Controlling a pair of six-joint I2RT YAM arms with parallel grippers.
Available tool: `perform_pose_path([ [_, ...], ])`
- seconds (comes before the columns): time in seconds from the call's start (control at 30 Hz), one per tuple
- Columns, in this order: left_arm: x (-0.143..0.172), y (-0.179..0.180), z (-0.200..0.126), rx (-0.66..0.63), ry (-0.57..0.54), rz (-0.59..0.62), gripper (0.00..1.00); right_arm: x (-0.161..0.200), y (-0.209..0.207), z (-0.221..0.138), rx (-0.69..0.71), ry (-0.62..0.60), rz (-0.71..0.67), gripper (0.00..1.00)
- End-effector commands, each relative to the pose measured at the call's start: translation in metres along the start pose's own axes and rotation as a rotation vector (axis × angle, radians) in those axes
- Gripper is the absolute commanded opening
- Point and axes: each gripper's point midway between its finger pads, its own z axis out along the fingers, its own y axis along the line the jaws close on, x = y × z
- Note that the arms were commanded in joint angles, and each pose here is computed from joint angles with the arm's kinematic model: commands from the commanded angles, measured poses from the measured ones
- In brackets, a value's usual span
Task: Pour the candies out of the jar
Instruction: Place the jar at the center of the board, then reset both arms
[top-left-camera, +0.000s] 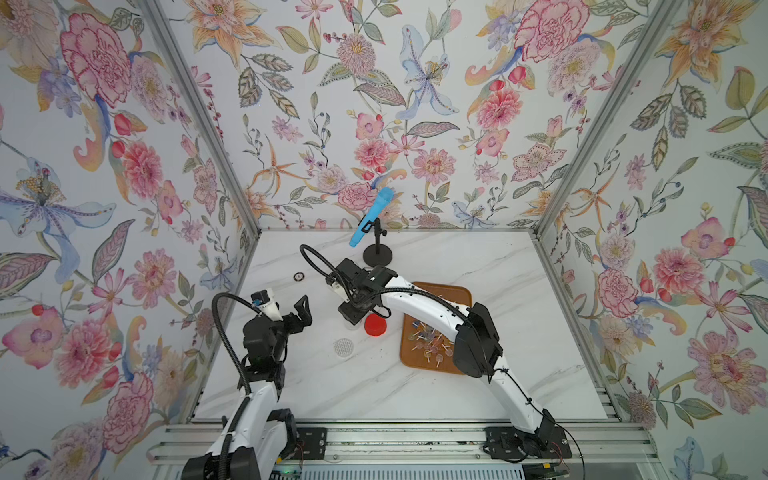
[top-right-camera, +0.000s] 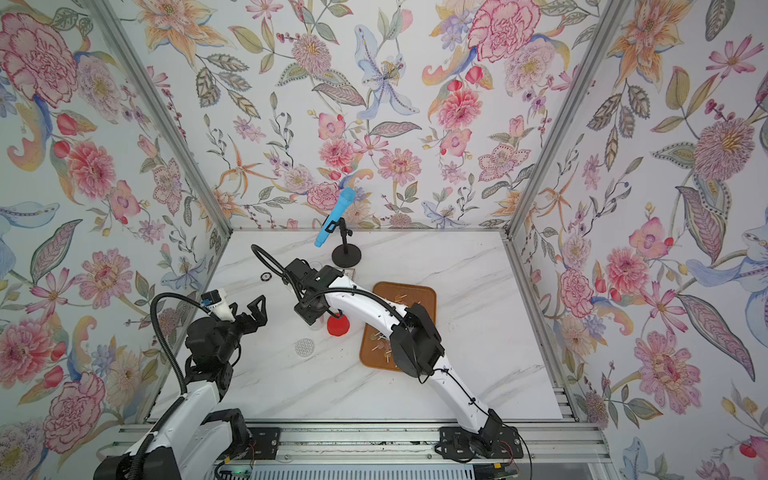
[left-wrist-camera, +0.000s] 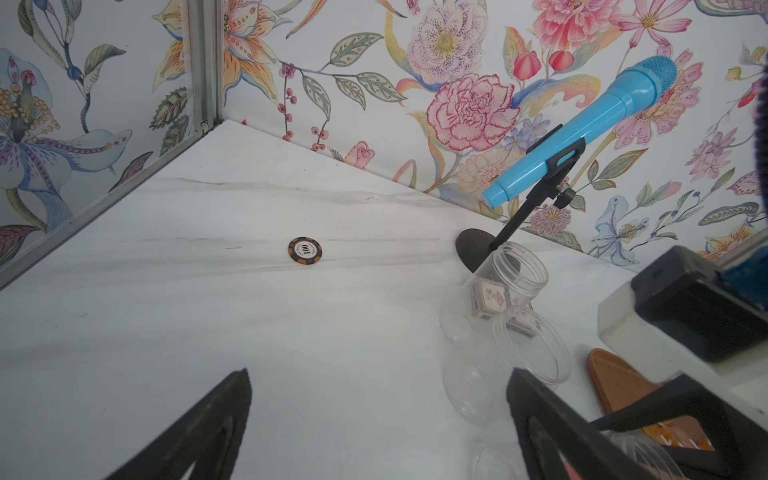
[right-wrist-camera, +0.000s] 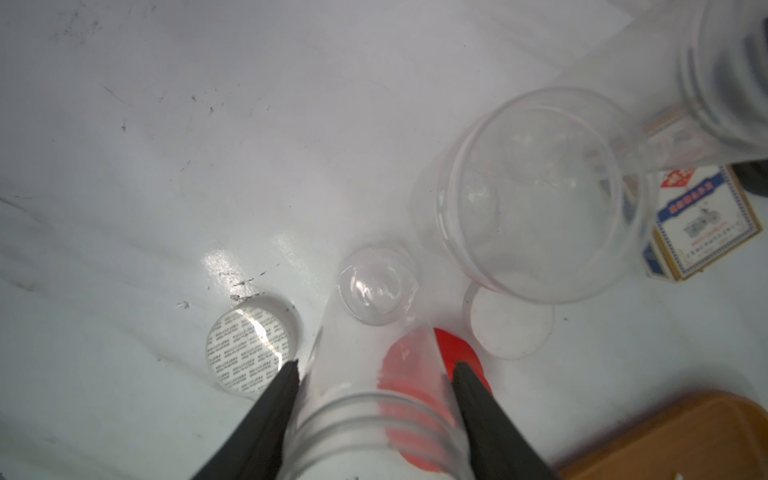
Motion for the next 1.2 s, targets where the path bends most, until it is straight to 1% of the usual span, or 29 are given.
perform_pose_path([
  [0.0,-0.019,-0.006,0.001,0.018,-0.034,0.022,0.99,0.006,0.006,0.004,-0.01,0.035,-0.012,0.54],
  [0.07,-0.019,-0.006,0.001,0.016,-0.032,0.025,0.99,0.001,0.008,0.003,-0.023,0.022,-0.002,0.62],
  [0.17,-0.017,-0.005,0.002,0.013,-0.026,0.027,0.99,-0.014,0.011,-0.006,-0.052,-0.025,0.013,0.67],
  [0.43,-0.016,-0.003,0.004,0.004,-0.014,0.03,0.99,-0.048,0.013,-0.04,-0.166,-0.146,0.083,0.73],
  [0.63,-0.017,0.0,0.005,-0.012,-0.012,0.027,0.99,-0.063,-0.005,-0.068,-0.198,-0.221,0.125,0.75],
  [0.73,-0.021,0.002,0.005,-0.031,-0.024,0.025,0.99,-0.065,-0.02,-0.084,-0.187,-0.25,0.138,0.75],
  [0.87,-0.031,0.004,0.008,-0.056,-0.04,0.037,0.99,-0.057,-0.044,-0.106,-0.17,-0.292,0.163,0.76],
  [1.0,-0.041,0.003,0.01,-0.086,-0.059,0.055,0.99,-0.044,-0.069,-0.132,-0.17,-0.374,0.212,0.77],
  [1.1,-0.047,0.002,0.014,-0.128,-0.066,0.101,0.99,-0.021,-0.1,-0.144,-0.13,-0.413,0.274,0.77],
  [1.17,-0.048,0.0,0.018,-0.171,-0.065,0.162,0.99,0.005,-0.132,-0.149,-0.072,-0.445,0.338,0.78],
])
